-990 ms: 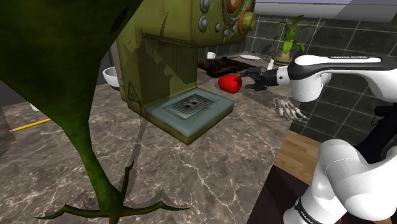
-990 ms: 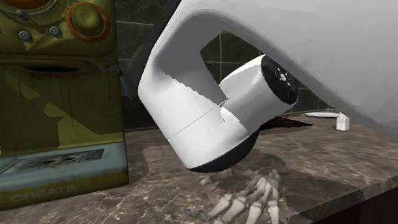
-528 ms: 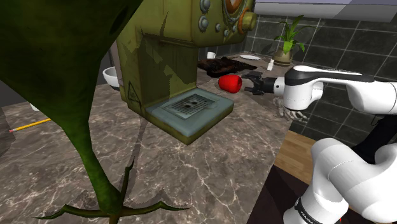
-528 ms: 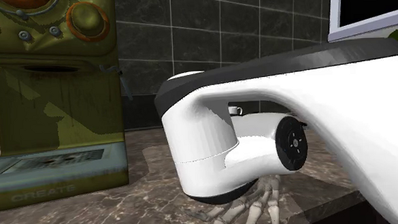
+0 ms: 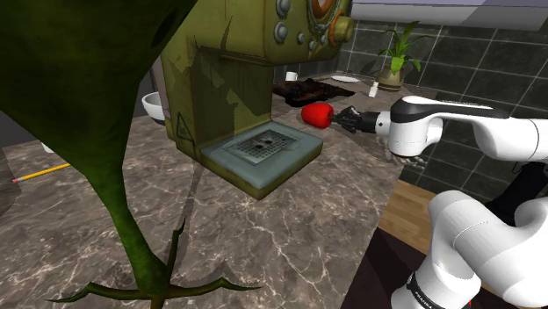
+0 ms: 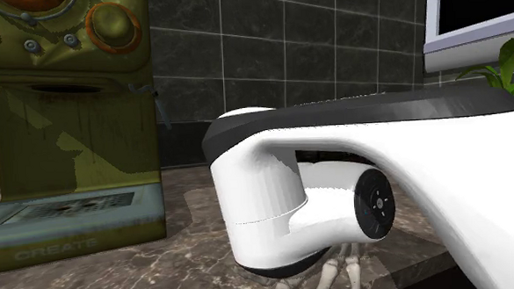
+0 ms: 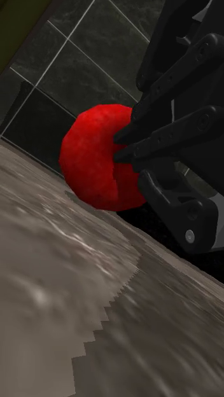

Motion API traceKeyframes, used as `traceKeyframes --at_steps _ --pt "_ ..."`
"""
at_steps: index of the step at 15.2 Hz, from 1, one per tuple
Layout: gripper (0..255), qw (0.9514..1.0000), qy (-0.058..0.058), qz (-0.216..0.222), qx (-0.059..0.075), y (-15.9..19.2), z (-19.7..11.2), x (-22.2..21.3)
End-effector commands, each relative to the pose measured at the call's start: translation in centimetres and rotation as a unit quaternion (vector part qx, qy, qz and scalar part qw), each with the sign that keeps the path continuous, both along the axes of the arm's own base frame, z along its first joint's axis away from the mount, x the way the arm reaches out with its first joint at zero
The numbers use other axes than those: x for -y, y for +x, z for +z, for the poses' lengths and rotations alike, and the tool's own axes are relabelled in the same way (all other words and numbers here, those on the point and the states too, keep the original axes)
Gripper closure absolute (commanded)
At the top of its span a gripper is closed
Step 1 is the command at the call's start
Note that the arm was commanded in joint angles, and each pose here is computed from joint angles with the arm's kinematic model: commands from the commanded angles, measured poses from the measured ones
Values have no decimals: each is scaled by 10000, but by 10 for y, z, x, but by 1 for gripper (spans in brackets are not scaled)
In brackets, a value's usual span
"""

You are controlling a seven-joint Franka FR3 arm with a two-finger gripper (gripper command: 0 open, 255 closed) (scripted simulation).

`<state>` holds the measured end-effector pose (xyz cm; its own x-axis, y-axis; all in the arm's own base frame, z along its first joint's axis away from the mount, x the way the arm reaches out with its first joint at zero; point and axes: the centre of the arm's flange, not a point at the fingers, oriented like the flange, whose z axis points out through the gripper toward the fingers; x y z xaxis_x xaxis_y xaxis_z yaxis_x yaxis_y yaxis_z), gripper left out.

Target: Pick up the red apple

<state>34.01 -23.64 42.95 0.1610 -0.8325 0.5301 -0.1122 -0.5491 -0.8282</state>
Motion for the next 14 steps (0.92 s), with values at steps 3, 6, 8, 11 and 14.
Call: traceKeyframes --at_steps 3,6,8,11,14 --pt "255 10000 8 -7 -8 0 -1 0" --pt "255 10000 7 -6 -8 0 -1 1" --pt "255 10000 7 -6 -8 0 10 1" --pt "255 10000 7 -6 -8 0 26 1" --pt "255 10000 7 -6 -8 0 42 1"
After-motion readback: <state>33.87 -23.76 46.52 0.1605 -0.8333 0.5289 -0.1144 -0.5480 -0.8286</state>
